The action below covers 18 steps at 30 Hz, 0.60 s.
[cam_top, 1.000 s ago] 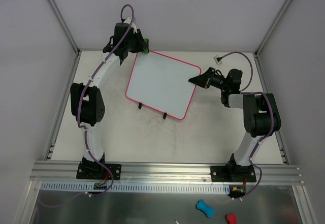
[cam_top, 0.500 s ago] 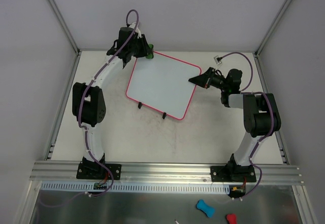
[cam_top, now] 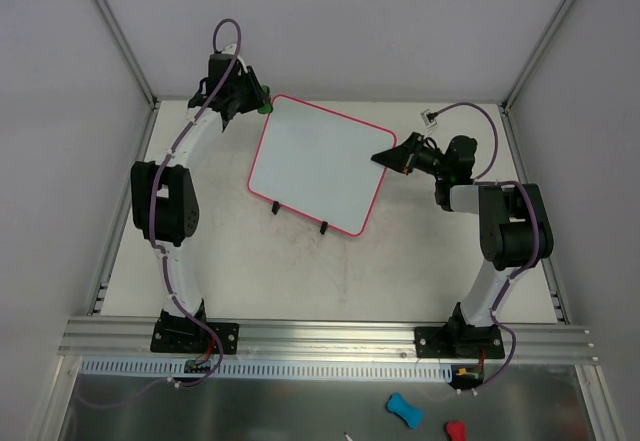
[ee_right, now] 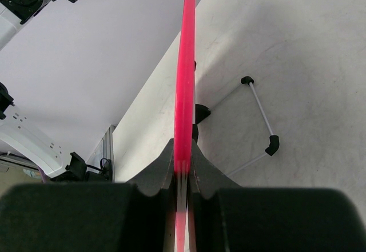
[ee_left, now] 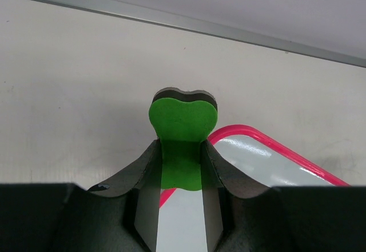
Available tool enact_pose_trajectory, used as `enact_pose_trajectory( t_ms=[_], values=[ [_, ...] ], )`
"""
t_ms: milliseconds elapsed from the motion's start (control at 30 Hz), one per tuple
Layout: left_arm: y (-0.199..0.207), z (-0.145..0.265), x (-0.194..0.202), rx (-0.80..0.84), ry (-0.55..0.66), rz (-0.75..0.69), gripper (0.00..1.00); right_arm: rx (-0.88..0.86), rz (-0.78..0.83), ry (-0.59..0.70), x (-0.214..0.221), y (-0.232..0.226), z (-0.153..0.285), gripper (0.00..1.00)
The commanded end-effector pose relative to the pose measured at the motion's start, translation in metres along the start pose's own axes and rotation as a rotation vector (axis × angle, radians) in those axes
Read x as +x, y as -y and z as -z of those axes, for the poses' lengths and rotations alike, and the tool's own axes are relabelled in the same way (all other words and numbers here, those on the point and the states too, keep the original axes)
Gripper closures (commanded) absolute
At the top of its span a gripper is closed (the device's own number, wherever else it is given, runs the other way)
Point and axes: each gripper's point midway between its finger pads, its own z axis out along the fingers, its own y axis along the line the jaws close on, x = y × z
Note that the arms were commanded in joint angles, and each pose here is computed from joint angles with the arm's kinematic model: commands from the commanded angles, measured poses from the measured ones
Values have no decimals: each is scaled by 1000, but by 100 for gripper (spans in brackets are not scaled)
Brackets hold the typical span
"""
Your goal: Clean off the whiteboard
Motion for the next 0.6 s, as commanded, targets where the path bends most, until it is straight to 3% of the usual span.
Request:
enact_pose_trajectory(
  t_ms=[0, 200, 367, 567],
  values=[
    [15, 0, 10, 48, -34, 17, 100, -133, 187, -34, -2, -40, -2, 100],
    [10, 21, -12, -22, 46, 23, 100, -132, 187, -32, -2, -40, -2, 100],
    [-47, 45, -14, -134, 64, 164, 100, -127, 184, -29, -3, -38, -2, 100],
    [-72, 101, -10, -161, 89, 213, 100, -110, 168, -22, -2, -29, -3, 100]
  ],
)
